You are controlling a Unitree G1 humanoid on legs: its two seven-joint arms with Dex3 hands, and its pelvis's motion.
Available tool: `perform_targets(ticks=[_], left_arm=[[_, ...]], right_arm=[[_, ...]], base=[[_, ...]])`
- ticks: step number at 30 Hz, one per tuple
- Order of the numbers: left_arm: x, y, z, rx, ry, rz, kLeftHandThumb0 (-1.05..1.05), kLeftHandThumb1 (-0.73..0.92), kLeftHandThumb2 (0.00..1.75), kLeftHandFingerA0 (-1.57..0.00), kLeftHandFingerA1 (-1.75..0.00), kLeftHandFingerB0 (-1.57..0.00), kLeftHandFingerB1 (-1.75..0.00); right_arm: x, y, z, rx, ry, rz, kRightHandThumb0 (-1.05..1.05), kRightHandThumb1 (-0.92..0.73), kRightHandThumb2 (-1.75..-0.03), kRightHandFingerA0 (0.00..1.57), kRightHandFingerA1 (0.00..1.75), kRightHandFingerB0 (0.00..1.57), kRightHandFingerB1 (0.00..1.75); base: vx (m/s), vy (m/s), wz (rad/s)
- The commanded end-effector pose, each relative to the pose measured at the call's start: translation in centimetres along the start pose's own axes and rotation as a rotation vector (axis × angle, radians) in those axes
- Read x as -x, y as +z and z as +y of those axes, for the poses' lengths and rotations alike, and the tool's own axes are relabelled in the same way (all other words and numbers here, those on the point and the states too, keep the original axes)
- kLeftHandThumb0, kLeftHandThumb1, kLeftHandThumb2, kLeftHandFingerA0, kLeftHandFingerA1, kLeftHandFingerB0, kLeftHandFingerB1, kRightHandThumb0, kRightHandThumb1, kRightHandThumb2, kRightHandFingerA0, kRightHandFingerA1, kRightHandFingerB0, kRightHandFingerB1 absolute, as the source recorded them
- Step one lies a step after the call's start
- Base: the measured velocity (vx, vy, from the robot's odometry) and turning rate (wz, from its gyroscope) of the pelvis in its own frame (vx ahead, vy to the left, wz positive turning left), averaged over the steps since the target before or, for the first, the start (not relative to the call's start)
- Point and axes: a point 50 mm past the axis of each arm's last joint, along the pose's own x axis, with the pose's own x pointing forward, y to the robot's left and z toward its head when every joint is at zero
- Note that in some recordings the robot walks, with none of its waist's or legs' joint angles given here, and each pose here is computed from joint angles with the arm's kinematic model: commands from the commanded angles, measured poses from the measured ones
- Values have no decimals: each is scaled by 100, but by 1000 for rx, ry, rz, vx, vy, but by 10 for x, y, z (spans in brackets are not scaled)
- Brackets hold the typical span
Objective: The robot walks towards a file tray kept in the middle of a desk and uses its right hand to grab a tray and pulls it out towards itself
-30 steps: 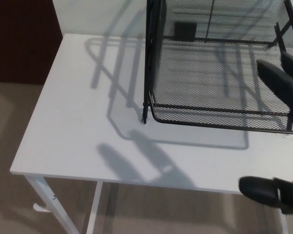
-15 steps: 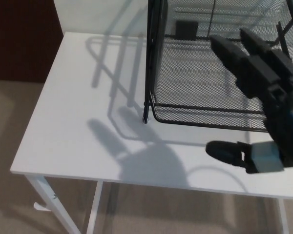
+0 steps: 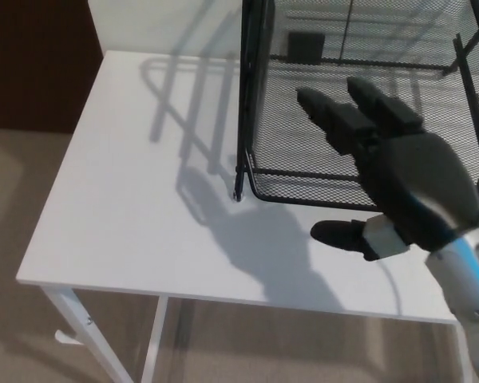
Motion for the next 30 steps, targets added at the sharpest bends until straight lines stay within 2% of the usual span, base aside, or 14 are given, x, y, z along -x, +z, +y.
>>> perform_targets(ticks=[1,3,6,13,15,17,18,20,22,23,24,25,30], left_arm=[[3,-1,19,-129,-35,61,-27,50,55,-54,-41,-38,-34],[4,-1,19,-120,-40,58,-28,49,55,-54,-41,-37,-34],[5,1,20,-120,-43,50,-28,49,55,-54,-42,-37,-34],[5,2,25,-155,-37,56,-28,49,55,-55,-40,-38,-34],[3,3,27,-169,-39,47,-28,50,55,-54,-40,-37,-34],[3,3,26,-175,-37,45,-29,49,55,-55,-42,-38,-34],[5,1,25,-164,-42,47,-28,49,55,-54,-42,-38,-35],[6,1,25,-160,-45,46,-27,50,55,-54,-42,-38,-34],[7,0,24,-171,-49,48,-28,50,55,-56,-42,-37,-34],[7,-1,24,-168,-49,50,-29,49,55,-56,-42,-37,-34],[7,-1,24,-164,-50,54,-29,49,55,-56,-42,-37,-34],[7,-2,25,-174,-50,61,-30,49,55,-56,-42,-38,-34],[6,1,25,-183,-52,51,-29,50,55,-57,-42,-39,-34]], right_arm=[[-18,-47,31,532,112,416,-68,-43,-78,0,0,7,10],[-18,-46,33,551,132,423,-70,-43,-79,0,0,6,7],[-18,-46,34,541,115,427,-68,-43,-78,0,0,9,12],[-20,-45,38,550,119,476,-71,-44,-80,0,0,11,7],[-21,-45,38,555,115,481,-68,-41,-80,0,7,10,9],[-20,-45,38,559,110,479,-73,-44,-80,0,3,11,4],[-18,-45,40,559,115,481,-70,-41,-80,0,9,7,8],[-17,-44,41,556,122,483,-74,-44,-80,0,2,5,2],[-16,-43,43,564,128,484,-73,-44,-80,0,1,4,2],[-16,-43,43,563,128,485,-74,-46,-57,0,8,0,25],[-15,-43,44,560,127,486,-74,-46,-57,0,8,0,25],[-15,-43,46,545,134,488,-71,-43,-79,0,1,3,3],[-13,-45,52,527,137,488,-70,-43,-78,0,0,7,6]], base=[[0,0,0],[0,0,0],[0,0,0],[0,0,0],[0,0,0],[0,0,0],[0,0,0],[0,0,0],[0,0,0],[0,0,0],[0,0,0],[0,0,0],[0,0,0]])
